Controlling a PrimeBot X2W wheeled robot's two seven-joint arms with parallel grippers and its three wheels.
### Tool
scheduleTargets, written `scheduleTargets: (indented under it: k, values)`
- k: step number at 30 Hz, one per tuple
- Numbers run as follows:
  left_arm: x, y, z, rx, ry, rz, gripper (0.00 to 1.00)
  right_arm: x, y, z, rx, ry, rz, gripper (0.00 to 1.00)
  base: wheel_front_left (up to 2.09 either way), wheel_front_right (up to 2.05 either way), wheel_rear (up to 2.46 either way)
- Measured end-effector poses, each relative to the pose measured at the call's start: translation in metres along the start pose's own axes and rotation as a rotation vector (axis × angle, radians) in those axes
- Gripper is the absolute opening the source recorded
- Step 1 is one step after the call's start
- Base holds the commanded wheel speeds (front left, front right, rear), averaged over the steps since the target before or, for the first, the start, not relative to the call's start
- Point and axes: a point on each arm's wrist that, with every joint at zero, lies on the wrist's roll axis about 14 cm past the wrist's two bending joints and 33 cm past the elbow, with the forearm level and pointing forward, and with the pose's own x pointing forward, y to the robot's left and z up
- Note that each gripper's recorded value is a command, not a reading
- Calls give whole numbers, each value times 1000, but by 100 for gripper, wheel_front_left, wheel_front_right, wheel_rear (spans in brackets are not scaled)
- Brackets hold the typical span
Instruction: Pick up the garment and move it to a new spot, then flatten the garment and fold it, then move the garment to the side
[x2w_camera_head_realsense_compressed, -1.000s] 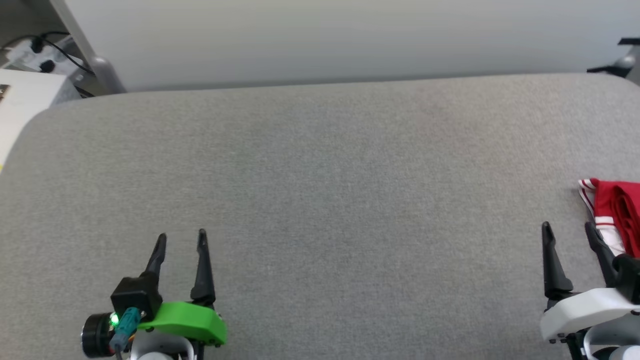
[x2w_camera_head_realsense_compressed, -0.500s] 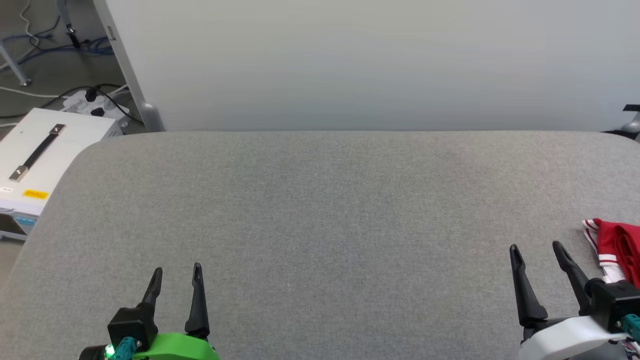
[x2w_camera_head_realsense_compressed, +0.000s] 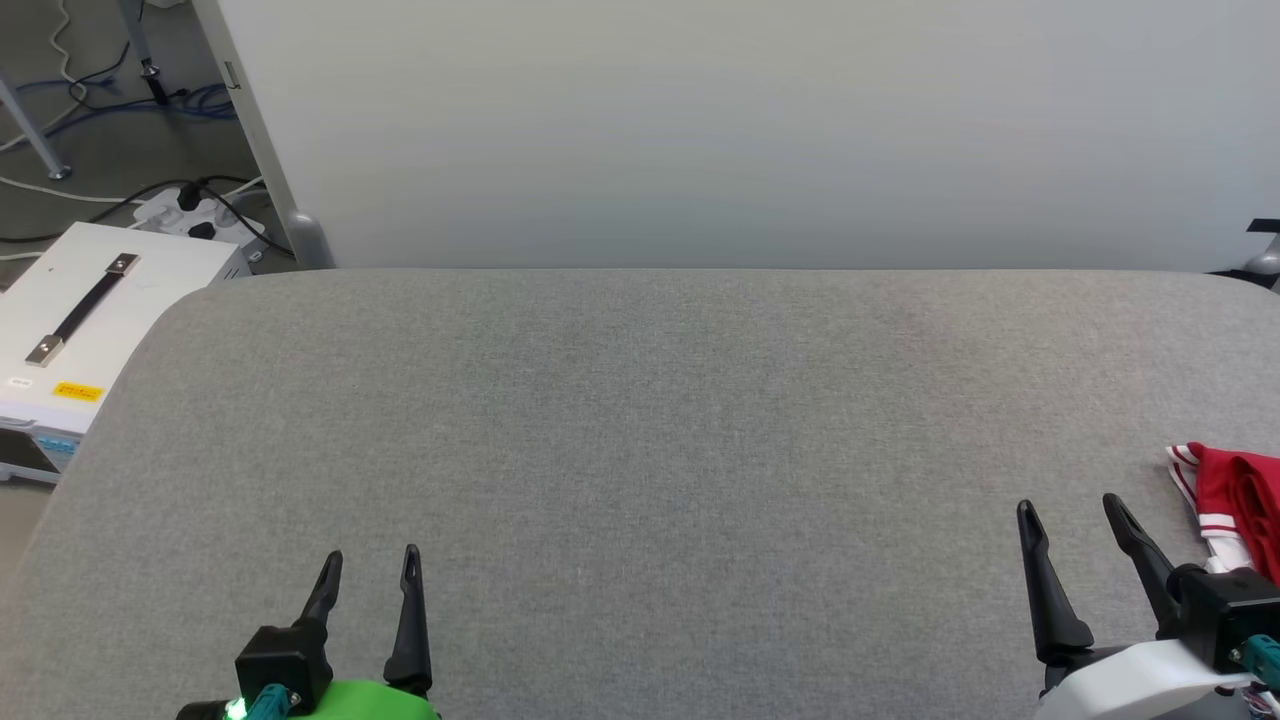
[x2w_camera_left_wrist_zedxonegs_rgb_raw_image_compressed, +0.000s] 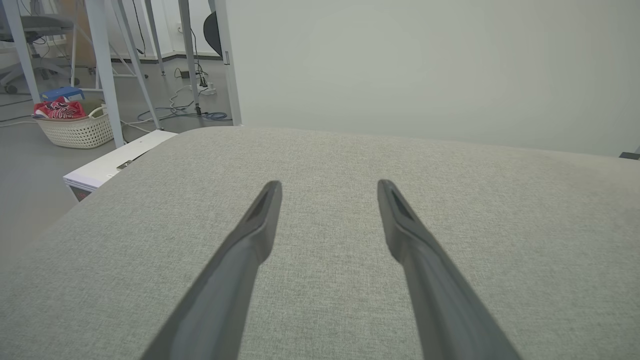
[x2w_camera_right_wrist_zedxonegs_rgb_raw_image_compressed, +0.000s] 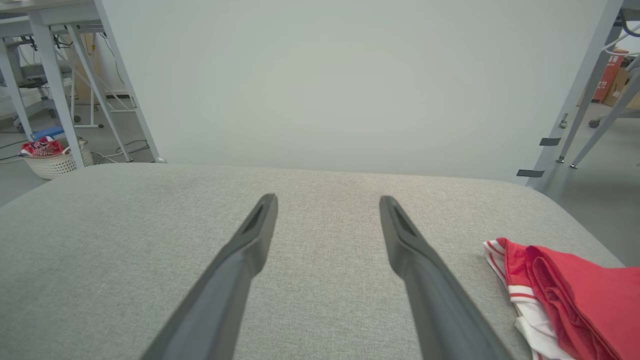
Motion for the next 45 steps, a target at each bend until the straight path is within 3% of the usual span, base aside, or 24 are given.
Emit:
scheduleTargets:
  k: [9, 10, 45]
  values:
    - [0, -2, -5, -1, 17, -6, 100, 2, 2, -1, 1, 6, 6, 100, 0, 0, 0]
    - [0, -2, -5, -1, 17, -5, 0, 2, 2, -1, 1, 6, 6, 0, 0, 0, 0]
    - [5, -6, -6, 19, 46, -12, 0, 7, 1, -14, -13, 44, 5, 0, 0, 0, 0]
